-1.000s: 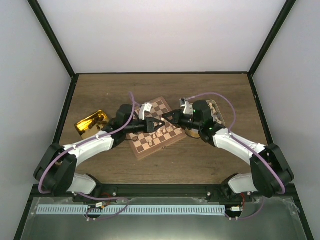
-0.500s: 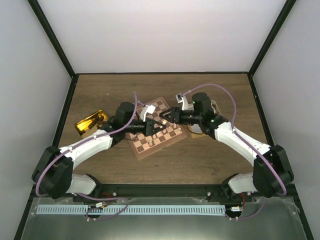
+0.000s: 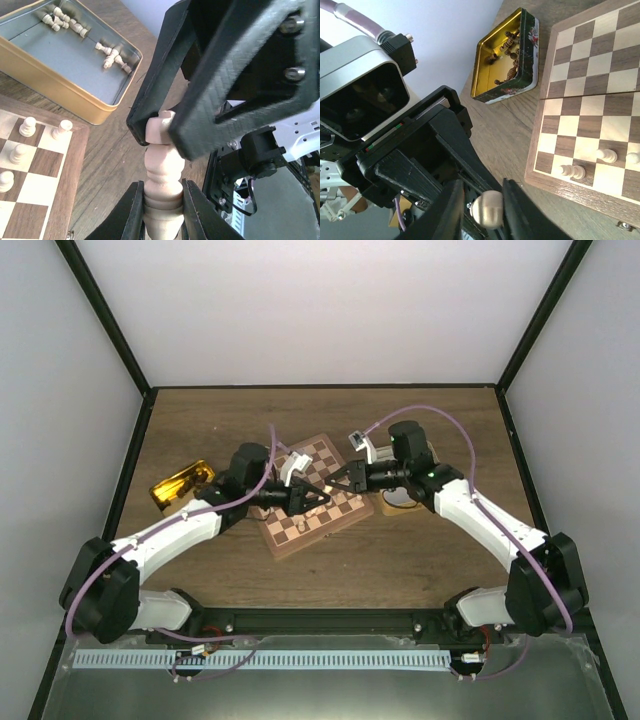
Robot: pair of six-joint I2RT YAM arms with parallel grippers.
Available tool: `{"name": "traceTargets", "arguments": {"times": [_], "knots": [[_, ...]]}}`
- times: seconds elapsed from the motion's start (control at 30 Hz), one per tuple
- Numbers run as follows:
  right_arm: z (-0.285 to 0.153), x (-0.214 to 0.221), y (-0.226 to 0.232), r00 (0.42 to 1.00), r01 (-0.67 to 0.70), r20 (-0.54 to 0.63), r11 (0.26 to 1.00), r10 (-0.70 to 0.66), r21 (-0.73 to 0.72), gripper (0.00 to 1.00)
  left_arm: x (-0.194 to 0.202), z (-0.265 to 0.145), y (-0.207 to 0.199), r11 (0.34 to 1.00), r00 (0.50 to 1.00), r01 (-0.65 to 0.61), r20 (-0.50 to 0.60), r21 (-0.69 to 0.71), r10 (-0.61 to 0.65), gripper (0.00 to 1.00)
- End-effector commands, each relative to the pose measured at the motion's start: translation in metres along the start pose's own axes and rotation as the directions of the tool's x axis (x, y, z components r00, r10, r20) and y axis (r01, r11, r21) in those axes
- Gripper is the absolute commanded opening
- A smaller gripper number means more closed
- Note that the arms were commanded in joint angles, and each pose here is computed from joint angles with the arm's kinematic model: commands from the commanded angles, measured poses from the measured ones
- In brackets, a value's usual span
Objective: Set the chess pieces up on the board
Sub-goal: Pick up the chess piece from the storage box.
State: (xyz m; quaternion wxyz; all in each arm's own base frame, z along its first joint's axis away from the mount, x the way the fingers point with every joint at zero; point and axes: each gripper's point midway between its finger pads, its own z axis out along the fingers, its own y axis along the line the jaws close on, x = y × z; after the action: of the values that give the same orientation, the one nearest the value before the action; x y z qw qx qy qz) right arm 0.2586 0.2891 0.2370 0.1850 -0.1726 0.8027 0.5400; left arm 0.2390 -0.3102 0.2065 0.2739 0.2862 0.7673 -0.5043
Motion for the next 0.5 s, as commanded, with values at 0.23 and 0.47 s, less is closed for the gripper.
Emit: {"name": "traceTargets", "arguments": {"times": [0.23, 0.47], "knots": [[-0.002, -0.004, 0.015, 1.000, -0.016, 0.000, 0.998, 0.016, -0.066, 0.08, -0.016, -0.004, -0.008, 0.999, 0.999, -0.040, 0.028, -0.004, 0.040, 0.08], [-0.004, -0.011, 0.015, 0.998, -0.037, 0.049, 0.997, 0.041, -0.066, 0.06, -0.014, -0.006, -0.010, 1.000, 0.999, -0.023, 0.024, 0.000, 0.023, 0.50]]}}
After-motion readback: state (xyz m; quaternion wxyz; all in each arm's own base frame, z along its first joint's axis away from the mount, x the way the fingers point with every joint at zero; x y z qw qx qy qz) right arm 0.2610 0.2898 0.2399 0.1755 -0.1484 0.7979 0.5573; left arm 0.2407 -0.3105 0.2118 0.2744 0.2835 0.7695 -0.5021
